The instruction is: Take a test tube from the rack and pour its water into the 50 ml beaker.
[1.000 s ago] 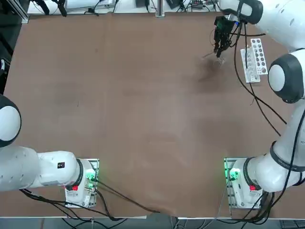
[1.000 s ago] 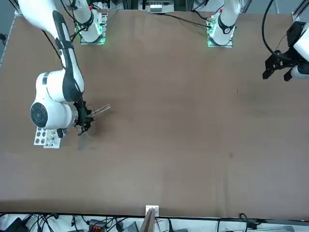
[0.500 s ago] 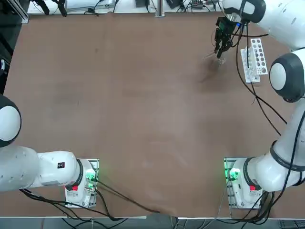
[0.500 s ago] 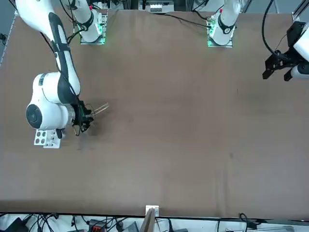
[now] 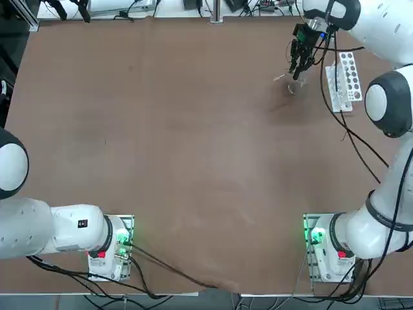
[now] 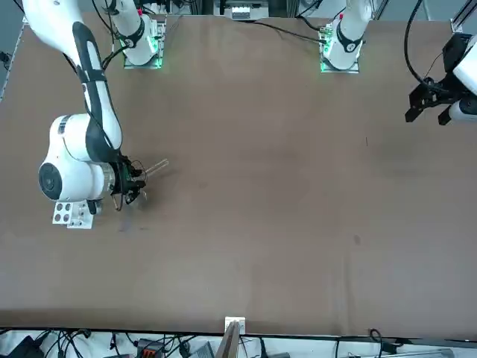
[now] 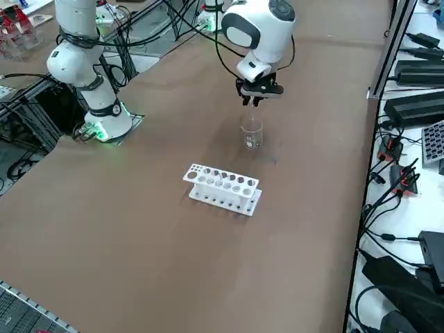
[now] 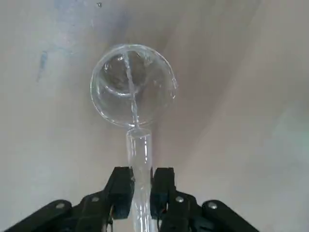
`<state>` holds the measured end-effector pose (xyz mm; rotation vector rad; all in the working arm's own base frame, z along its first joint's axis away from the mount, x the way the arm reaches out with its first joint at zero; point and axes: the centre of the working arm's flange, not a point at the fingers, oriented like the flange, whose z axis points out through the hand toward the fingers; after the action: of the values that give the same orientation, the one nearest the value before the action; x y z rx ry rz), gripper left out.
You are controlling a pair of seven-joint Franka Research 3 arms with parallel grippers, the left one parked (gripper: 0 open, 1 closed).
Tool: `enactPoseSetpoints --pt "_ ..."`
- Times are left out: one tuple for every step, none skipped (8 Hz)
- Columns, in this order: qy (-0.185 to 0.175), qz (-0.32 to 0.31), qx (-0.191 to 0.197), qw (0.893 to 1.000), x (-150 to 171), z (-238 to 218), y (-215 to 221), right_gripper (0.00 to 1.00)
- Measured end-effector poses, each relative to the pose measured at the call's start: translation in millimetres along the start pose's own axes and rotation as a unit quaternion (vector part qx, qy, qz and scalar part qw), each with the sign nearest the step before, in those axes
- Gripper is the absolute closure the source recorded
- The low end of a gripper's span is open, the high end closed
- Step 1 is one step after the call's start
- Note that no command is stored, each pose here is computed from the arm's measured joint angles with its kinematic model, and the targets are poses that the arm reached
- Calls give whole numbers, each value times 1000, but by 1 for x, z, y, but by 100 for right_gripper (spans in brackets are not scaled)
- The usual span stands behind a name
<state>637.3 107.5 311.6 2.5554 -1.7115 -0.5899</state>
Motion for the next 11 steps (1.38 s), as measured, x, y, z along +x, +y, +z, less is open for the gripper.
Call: enactPoseSetpoints --pt "-5 -3 2 1000 -1 0 0 75" --pt "-7 -3 2 1000 0 1 0 76" --pt "-15 -4 3 1000 1 1 1 76" --pt "-24 -9 5 1000 4 2 2 76" --pt "-28 -10 5 1000 8 2 4 76" --pt "-30 -10 5 1000 13 2 5 76" --pt "-31 -12 5 999 16 2 6 76" --pt "-41 -16 4 999 17 3 8 76" --pt "-55 -19 3 998 19 4 10 76" --pt "-62 -21 4 998 23 3 11 76" --pt "-64 -21 4 998 26 3 12 76"
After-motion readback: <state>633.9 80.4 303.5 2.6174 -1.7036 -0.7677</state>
